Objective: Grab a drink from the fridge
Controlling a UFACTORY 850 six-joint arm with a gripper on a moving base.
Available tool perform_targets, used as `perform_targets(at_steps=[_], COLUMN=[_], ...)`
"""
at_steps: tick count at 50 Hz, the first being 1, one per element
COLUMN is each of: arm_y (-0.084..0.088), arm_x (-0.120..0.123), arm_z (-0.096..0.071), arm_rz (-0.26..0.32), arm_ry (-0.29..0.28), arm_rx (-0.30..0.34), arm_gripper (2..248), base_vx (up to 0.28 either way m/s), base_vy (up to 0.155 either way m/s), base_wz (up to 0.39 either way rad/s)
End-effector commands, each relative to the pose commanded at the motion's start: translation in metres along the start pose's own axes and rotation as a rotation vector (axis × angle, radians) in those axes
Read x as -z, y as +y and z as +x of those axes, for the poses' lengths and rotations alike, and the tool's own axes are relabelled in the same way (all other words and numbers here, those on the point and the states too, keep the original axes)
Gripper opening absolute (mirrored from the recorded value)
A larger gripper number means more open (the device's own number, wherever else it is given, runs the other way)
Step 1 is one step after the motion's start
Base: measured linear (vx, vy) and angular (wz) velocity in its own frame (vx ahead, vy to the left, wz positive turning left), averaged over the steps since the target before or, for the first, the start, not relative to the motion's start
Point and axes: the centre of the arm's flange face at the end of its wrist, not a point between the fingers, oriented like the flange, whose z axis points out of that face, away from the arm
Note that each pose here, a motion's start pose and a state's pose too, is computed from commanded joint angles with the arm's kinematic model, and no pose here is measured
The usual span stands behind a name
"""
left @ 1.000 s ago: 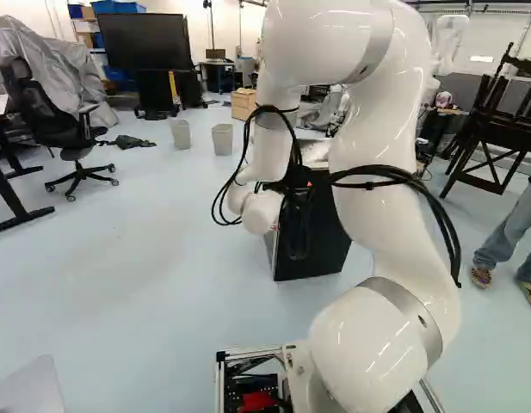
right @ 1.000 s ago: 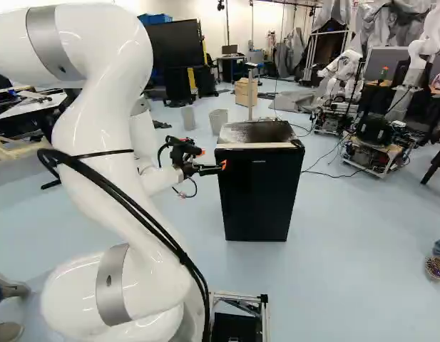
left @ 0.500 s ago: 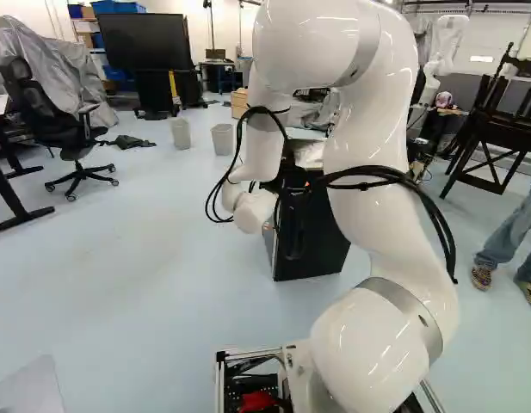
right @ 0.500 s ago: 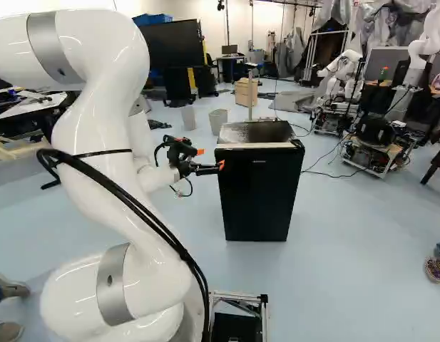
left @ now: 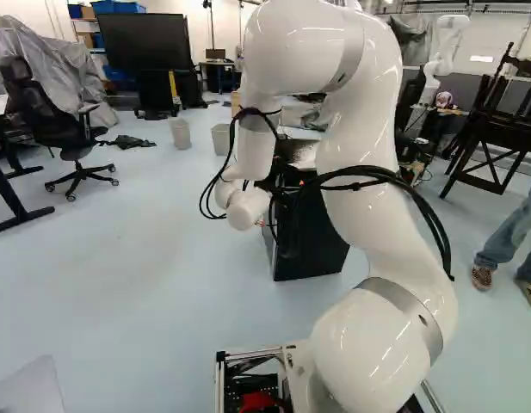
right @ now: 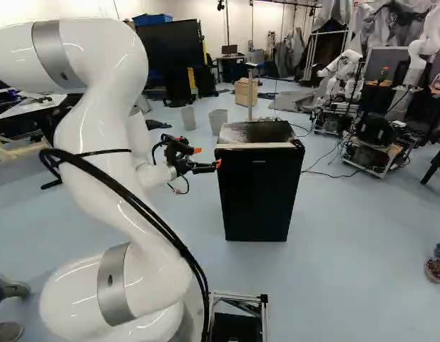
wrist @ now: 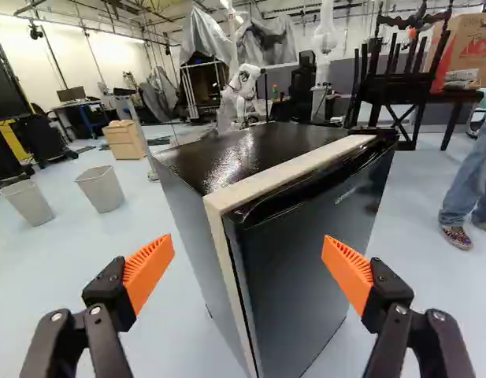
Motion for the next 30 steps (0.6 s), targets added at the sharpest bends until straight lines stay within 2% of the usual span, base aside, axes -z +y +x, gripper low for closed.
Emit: perform_targets(at_steps=[30], arm_y=[-0.015], arm_x=[-0.01], arm_z=[-0.004], arm_rz=[-0.073], arm_ry=[0.011], arm_rx=[-0.039], arm_gripper=[247], base_vx=[0.0], base_vy=[0.0], base_wz=[0.0])
